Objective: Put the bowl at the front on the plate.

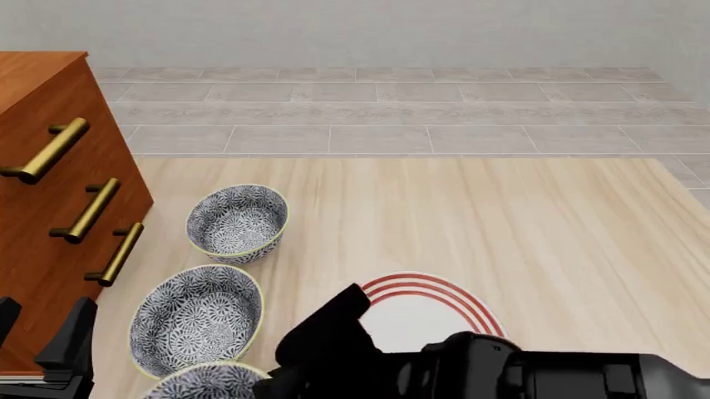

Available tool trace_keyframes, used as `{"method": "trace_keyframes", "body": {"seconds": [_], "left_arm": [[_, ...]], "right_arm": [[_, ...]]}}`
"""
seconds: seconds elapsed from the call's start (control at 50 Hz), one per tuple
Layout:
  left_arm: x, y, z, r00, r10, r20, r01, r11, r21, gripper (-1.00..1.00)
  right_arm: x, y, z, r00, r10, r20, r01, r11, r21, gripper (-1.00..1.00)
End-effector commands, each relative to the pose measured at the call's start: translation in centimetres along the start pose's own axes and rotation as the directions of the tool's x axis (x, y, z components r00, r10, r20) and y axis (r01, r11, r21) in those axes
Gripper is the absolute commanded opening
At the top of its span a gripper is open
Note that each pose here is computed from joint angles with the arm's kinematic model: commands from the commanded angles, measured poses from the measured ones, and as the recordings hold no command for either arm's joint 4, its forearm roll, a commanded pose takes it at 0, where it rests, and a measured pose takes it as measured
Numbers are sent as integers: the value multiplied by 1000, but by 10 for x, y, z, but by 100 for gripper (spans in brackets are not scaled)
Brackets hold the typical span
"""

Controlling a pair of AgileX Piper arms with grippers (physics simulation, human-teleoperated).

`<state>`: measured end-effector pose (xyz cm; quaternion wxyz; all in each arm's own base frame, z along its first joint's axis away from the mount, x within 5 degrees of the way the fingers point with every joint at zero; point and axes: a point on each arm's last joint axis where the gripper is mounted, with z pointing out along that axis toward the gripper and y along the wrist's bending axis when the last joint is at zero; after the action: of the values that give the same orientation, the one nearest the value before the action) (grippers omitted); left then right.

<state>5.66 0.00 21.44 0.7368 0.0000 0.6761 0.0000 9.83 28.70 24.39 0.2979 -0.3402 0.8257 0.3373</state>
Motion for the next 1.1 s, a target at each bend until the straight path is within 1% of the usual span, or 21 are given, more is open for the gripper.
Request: {"method": "trace_keyframes", "body": {"seconds": [0.02,0.08,0.16,0.18,0.28,0.46,0.52,0.64,0.7,0.72,0.92,0.94,0.98,1.04,1.1], "left_arm": [[0,0,0,1000,0,0,0,1000,0,100],[0,0,0,1000,0,0,0,1000,0,100],[0,0,0,1000,0,0,0,1000,0,100],[0,0,0,1000,0,0,0,1000,0,100],[0,0,0,1000,0,0,0,1000,0,100],[0,0,0,1000,0,0,0,1000,0,100],[0,0,0,1000,0,0,0,1000,0,100],[0,0,0,1000,0,0,0,1000,0,100],[0,0,0,1000,0,0,0,1000,0,100],[0,0,0,1000,0,0,0,1000,0,100],[0,0,0,1000,0,0,0,1000,0,100],[0,0,0,1000,0,0,0,1000,0,100],[0,0,0,1000,0,0,0,1000,0,100],[0,0,0,1000,0,0,0,1000,0,100],[0,0,0,1000,0,0,0,1000,0,100]], "right_arm": [[-17,-13,-19,996,71,61,-73,997,23,-100],[-24,-18,-29,992,87,87,-90,995,36,-100],[-29,-24,-37,989,102,105,-107,993,51,-100],[-31,-29,-41,987,111,118,-119,991,62,-100],[-37,-38,-55,979,137,150,-150,985,83,-100],[-38,-53,-67,966,174,190,-198,974,114,-100],[-40,-58,-74,959,191,210,-220,967,127,-100],[-39,-64,-80,953,203,225,-238,961,141,-100],[-38,-70,-88,946,215,242,-257,954,156,-100],[-38,-70,-88,946,215,242,-257,954,156,-100],[-29,-89,-105,923,258,286,-322,924,205,-100],[-28,-94,-108,918,265,294,-335,916,220,-100],[-27,-96,-111,916,267,298,-340,913,226,-100],[-23,-103,-116,904,288,315,-370,896,244,-100],[-20,-110,-120,897,297,326,-389,882,267,-100]]}}
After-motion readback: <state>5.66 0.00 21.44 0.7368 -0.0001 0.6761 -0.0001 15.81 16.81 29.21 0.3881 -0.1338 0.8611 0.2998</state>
